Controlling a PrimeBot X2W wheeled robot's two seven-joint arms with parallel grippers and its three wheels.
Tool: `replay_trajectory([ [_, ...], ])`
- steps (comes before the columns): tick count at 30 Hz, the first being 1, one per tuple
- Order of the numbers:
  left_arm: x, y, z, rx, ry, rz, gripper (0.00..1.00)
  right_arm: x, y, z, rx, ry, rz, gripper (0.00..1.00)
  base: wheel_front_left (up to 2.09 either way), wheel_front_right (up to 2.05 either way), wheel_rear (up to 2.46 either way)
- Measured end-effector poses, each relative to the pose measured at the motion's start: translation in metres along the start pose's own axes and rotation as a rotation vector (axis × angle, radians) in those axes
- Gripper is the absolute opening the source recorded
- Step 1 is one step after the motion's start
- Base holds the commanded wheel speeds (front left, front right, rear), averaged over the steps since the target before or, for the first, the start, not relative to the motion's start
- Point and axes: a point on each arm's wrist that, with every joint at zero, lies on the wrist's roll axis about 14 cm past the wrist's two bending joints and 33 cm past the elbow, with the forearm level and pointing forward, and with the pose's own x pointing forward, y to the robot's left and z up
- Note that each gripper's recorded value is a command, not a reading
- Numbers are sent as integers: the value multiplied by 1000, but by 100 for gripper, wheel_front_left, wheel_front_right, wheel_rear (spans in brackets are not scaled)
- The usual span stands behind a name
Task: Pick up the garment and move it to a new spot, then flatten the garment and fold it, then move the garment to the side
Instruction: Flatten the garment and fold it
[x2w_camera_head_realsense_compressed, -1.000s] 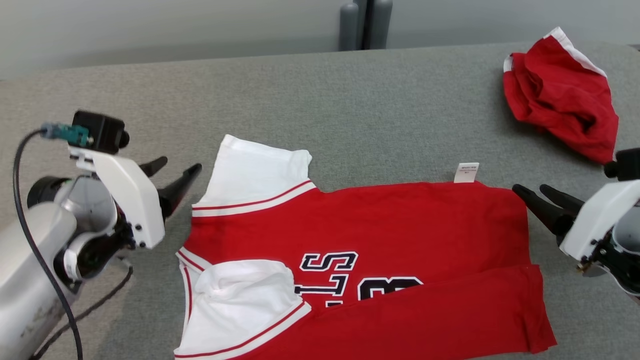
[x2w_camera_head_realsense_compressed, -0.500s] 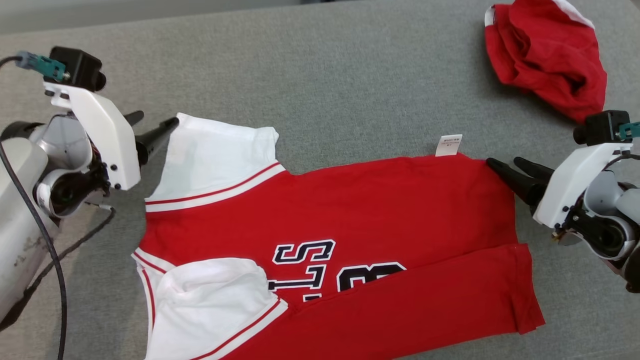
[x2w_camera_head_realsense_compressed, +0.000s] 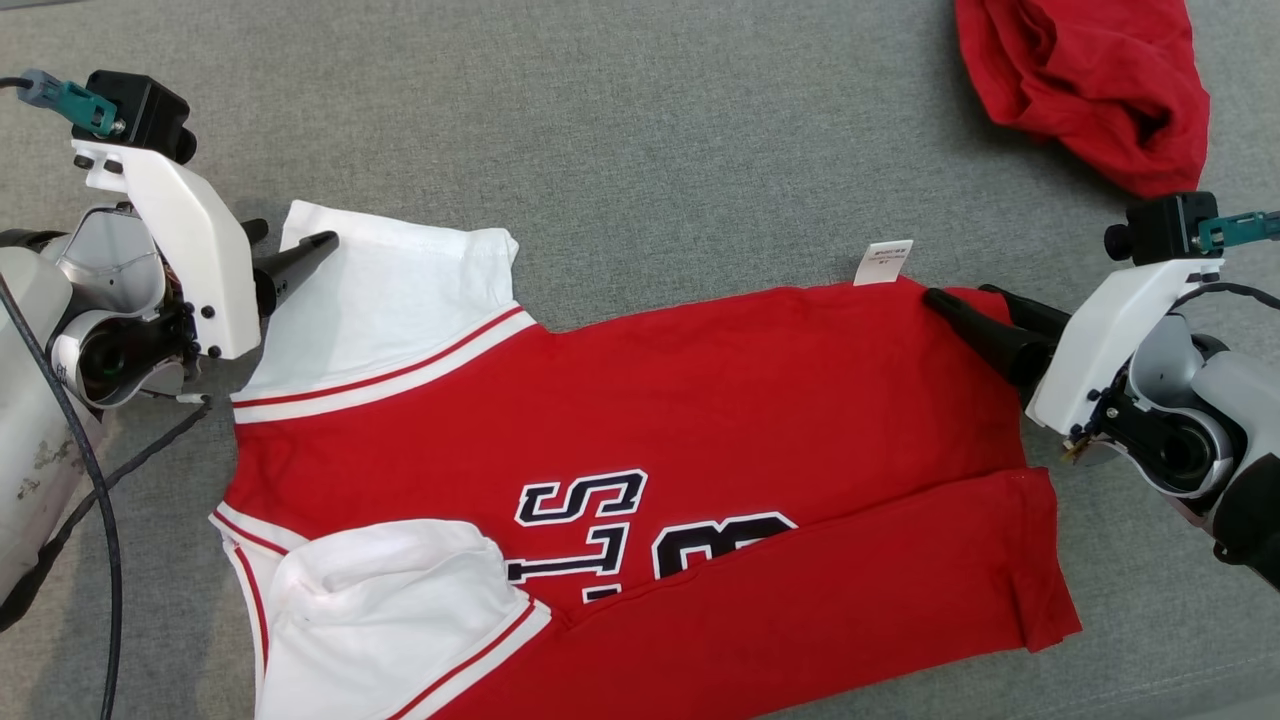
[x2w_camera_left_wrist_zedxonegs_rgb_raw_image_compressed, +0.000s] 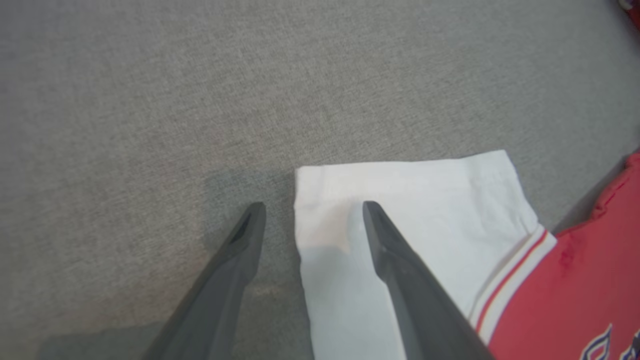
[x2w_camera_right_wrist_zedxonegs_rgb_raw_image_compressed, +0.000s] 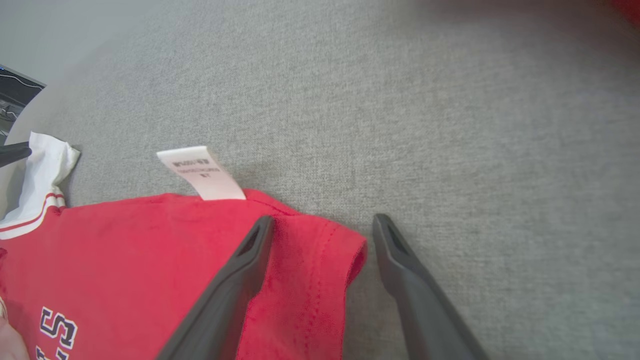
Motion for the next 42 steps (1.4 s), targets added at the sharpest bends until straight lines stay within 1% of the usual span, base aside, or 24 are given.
replay_trajectory([
  [3, 2, 0, -3, -7, 20, -4, 100, 2, 3, -1, 2, 3, 11, 100, 0, 0, 0],
  [6, 3, 1, 5, 1, -2, -5, 100, 3, 4, -1, 4, 4, 15, 100, 0, 0, 0],
  [8, 5, 2, 4, 14, -2, -1, 100, 4, 4, -2, 6, 6, 16, 100, 0, 0, 0],
  [18, 12, 5, 2, 13, 10, 1, 100, 6, 8, -4, 7, 8, 33, 100, 0, 0, 0],
  [19, 13, 4, 2, 14, 11, 0, 100, 6, 9, -4, 8, 9, 34, 80, 0, 0, 0],
  [20, 13, 4, 2, 15, 9, 0, 100, 6, 9, -4, 8, 9, 35, 49, 0, 0, 0],
  [21, 14, 4, 2, 16, 9, -2, 74, 6, 10, -4, 8, 10, 37, 35, 0, 0, 0],
  [22, 14, 3, 3, 14, 9, -5, 47, 6, 10, -5, 7, 11, 39, 25, 0, 0, 0],
  [23, 14, 1, 3, 14, 9, -8, 31, 6, 11, -5, 6, 13, 42, 8, 0, 0, 0],
  [24, 13, 1, 3, 17, 6, -9, 14, 5, 13, -5, 4, 13, 45, 0, 0, 0, 0],
  [25, 13, 0, 4, 19, 5, -10, 0, 5, 14, -6, -1, 14, 48, 0, 0, 0, 0],
  [33, 0, -10, 16, 11, -48, -33, 0, -1, 19, -3, -19, -6, 59, 0, 0, 0, 0],
  [42, -32, -25, 23, 4, -110, -60, 0, -11, 26, 7, -55, -44, 71, 0, 0, 0, 0],
])
